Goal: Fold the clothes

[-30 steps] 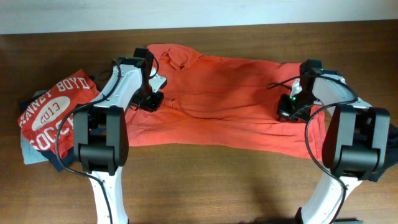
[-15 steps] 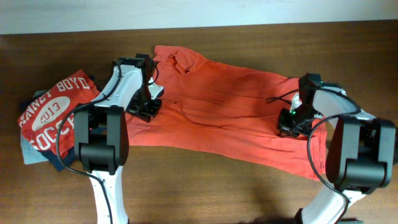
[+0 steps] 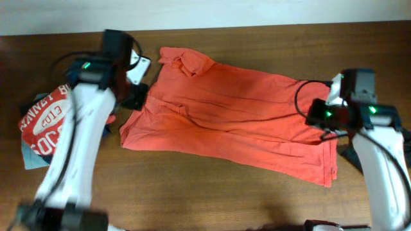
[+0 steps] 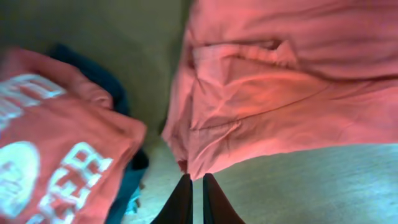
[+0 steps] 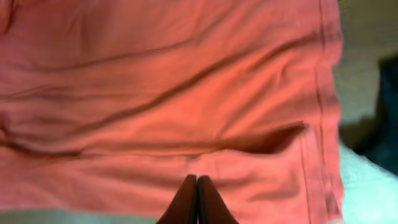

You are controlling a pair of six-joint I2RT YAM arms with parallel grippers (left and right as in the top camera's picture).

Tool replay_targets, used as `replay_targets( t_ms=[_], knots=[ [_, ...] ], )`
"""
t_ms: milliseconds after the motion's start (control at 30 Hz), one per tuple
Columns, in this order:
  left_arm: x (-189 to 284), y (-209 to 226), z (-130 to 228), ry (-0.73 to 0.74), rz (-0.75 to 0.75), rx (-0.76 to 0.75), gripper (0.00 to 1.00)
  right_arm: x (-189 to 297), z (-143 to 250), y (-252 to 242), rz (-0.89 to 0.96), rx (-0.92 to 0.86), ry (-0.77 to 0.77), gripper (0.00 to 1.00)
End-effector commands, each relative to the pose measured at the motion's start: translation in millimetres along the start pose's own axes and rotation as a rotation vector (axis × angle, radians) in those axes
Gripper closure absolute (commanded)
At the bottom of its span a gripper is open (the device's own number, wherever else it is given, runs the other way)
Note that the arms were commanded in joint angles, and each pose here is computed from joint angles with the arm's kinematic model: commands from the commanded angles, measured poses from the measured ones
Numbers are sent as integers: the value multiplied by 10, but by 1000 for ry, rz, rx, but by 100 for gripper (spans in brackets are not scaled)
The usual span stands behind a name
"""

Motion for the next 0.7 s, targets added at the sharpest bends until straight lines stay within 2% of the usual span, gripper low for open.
replay_targets(
  t_ms=[0, 100, 200, 267, 567, 600, 667],
  knots=[
    [-107, -69, 284, 30, -8, 10, 92, 152, 99, -5, 12, 11, -10, 96],
    [-409, -154, 540, 14, -11, 13, 86, 71, 208, -38, 20, -17, 56, 96],
    [-769, -248, 646, -49, 35, 18, 63, -137, 332, -97, 38, -65, 127, 94],
    [-1016, -317, 688, -88, 79, 18, 55, -341, 426, -140, 40, -94, 176, 95],
    [-1784, -429, 836, 24, 129, 43, 54, -1056, 751, -289, 44, -164, 348, 96],
    [-1854, -439, 854, 46, 132, 54, 56, -1118, 765, -301, 46, -165, 354, 96],
    [-1979, -460, 900, 90, 142, 75, 66, -1230, 791, -324, 55, -190, 364, 96]
  ],
)
Point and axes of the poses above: each gripper's point midway between its finger pads, its own x axis back along the fingers, its own y axis along the line the jaws close on, z = x × y, the point moved 10 cm from there along x, back along the fingers, and after that the axes turned 2 degrees about -x, right-handed, at the moved point
